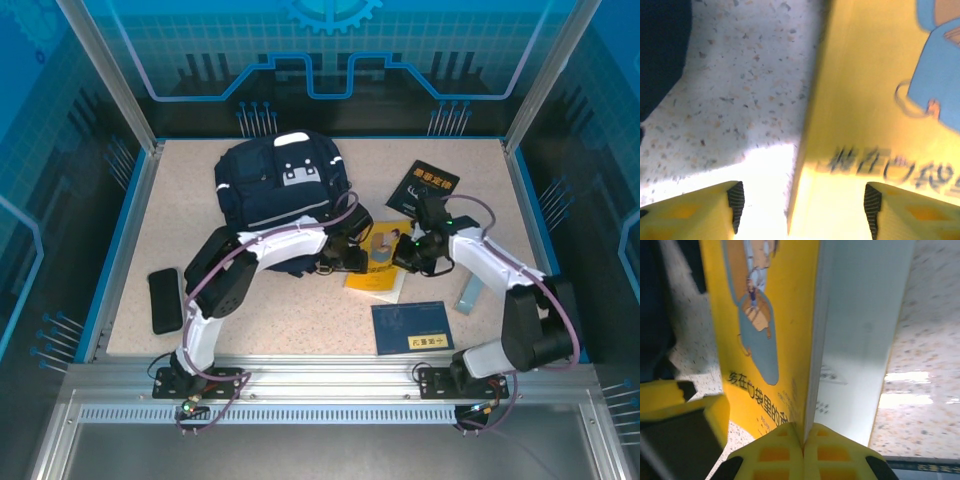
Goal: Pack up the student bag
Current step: Pick up the book from the center of the table.
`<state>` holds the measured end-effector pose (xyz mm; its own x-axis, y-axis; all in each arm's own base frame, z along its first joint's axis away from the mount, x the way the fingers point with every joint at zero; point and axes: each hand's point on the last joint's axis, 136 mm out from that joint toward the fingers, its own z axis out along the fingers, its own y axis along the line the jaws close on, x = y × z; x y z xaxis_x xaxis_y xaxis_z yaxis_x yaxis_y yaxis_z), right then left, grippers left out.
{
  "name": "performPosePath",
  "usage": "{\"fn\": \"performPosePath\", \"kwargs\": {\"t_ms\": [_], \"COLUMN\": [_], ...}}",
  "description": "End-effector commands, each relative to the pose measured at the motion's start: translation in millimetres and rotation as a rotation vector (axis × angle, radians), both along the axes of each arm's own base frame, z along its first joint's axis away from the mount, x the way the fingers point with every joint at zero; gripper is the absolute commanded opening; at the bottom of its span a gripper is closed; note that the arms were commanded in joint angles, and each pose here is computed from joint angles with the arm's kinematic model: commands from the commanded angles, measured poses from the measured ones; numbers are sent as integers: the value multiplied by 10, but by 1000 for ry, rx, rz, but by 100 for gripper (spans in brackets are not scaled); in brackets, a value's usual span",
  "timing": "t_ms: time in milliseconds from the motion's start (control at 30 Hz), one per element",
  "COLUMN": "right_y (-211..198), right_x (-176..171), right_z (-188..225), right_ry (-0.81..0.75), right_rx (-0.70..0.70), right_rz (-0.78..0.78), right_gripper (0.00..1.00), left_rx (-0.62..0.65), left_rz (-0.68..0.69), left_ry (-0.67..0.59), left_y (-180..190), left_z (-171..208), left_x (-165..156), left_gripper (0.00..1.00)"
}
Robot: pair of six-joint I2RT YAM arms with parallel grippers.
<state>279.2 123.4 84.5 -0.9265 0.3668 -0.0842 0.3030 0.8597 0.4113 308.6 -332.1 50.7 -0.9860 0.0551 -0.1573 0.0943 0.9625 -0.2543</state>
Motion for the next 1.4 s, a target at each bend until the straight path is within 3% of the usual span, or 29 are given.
{"fn": "performPosePath", "kwargs": {"t_ms": [0, 167, 300, 467, 767, 1200, 1367], "right_y": [-123, -136, -35, 209, 696, 1012, 1019], "right_x": [138, 309, 350, 304, 113, -51, -57], "right_z": [257, 741, 1181, 1561, 1918, 2037, 2025], "right_ry": [-128, -322, -453, -523, -524, -479, -464], "right_rx": [45, 149, 272, 451, 664, 753, 760], "right_rz": [-5, 76, 154, 246, 431, 554, 561], "right_gripper": [0, 0, 0, 0, 0, 0, 0], "left_rx": [-134, -322, -432, -561, -781, -939, -960], "left_rz": [2, 66, 125, 165, 136, 62, 58], "left_ry": [-111, -183, -202, -194, -184, -142, -172], "left_y": [-12, 181, 447, 677, 664, 564, 576], "left_z": [722, 1155, 1292, 1397, 1640, 1827, 1956], "left_x": [112, 249, 328, 324, 252, 228, 225], "left_gripper": [77, 92, 99, 99, 99, 99, 92]}}
